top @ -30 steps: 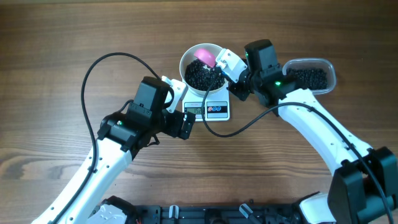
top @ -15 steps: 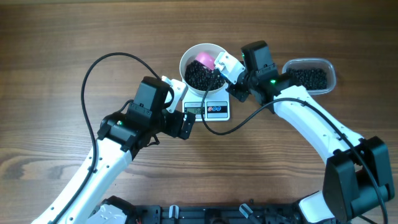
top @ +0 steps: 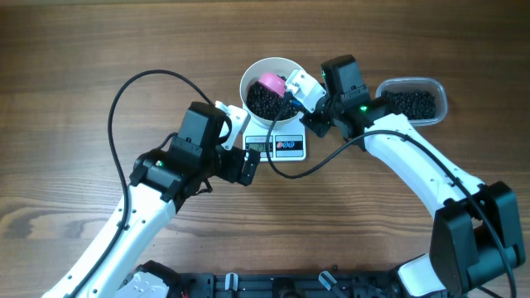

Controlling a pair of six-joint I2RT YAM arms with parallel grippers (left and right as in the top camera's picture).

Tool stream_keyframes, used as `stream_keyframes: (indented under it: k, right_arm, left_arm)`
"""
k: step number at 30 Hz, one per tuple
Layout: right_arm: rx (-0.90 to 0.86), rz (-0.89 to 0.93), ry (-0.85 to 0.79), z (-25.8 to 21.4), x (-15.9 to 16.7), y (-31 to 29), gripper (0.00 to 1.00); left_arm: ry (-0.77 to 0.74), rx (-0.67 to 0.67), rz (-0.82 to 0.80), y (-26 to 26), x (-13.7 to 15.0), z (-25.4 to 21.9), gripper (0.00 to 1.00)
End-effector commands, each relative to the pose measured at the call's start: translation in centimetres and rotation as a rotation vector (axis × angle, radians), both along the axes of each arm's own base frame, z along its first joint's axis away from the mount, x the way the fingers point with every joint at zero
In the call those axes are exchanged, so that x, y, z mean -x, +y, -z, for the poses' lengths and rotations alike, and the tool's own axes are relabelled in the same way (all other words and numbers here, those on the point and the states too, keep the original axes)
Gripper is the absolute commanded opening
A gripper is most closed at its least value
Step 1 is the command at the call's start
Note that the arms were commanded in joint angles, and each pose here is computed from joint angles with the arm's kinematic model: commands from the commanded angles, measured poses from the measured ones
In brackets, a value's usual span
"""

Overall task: Scoop item into bowl and weigh 150g on scale
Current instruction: 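Lower the scoop into the white bowl and tilt it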

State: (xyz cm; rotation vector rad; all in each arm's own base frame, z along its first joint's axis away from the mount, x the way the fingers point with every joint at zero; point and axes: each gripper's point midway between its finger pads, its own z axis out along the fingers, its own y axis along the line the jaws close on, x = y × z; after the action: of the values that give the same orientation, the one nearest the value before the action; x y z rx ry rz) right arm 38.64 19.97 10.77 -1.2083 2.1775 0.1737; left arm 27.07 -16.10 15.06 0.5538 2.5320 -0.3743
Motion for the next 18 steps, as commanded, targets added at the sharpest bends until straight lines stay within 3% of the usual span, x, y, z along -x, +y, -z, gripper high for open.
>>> stream_keyframes:
  k: [1,18]
  right_arm:
    - [-0.059,0.044,0.072,0.7,0.5,0.7,0.04]
    - [-0.213,0.137,0.187,0.1,1.3,2.0,0.04]
  left_arm:
    - [-0.016,0.005,-0.001,-0.2,-0.4,-0.6,1.0]
    - [-0.017,0.005,-0.001,-0.2,-0.4,-0.6,1.0]
